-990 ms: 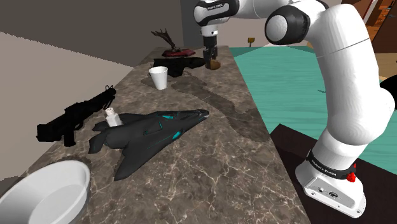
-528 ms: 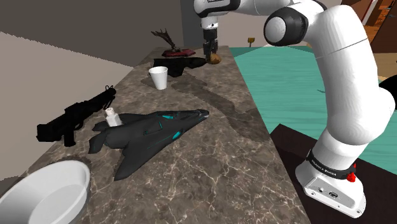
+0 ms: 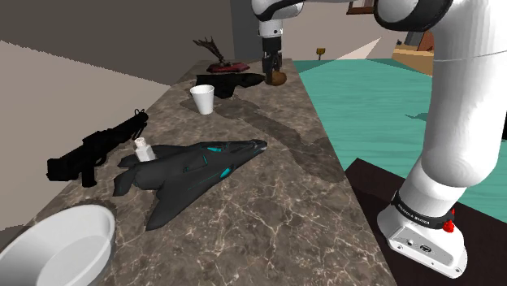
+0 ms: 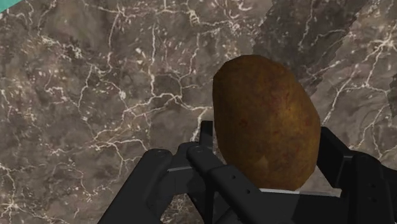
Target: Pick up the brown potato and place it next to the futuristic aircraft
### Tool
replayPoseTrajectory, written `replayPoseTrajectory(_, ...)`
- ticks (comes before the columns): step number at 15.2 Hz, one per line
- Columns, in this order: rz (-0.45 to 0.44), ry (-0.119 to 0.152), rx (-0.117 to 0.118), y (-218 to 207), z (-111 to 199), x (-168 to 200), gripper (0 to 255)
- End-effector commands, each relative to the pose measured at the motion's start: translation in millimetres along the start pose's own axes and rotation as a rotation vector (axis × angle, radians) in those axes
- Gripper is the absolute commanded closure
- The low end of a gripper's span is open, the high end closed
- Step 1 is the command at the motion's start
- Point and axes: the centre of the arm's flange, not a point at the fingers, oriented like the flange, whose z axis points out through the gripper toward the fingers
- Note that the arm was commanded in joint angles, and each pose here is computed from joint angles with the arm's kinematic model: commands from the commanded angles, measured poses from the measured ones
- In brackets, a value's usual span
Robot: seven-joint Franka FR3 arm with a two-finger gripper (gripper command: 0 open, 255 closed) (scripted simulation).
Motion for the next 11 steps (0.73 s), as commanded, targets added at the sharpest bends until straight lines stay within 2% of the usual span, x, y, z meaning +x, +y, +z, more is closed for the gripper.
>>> replayPoseTrajectory(1,0.000,0.000,0.000,-23,1,-14,255)
replayPoseTrajectory(11,0.000,0.000,0.000,-132,13,-88,255)
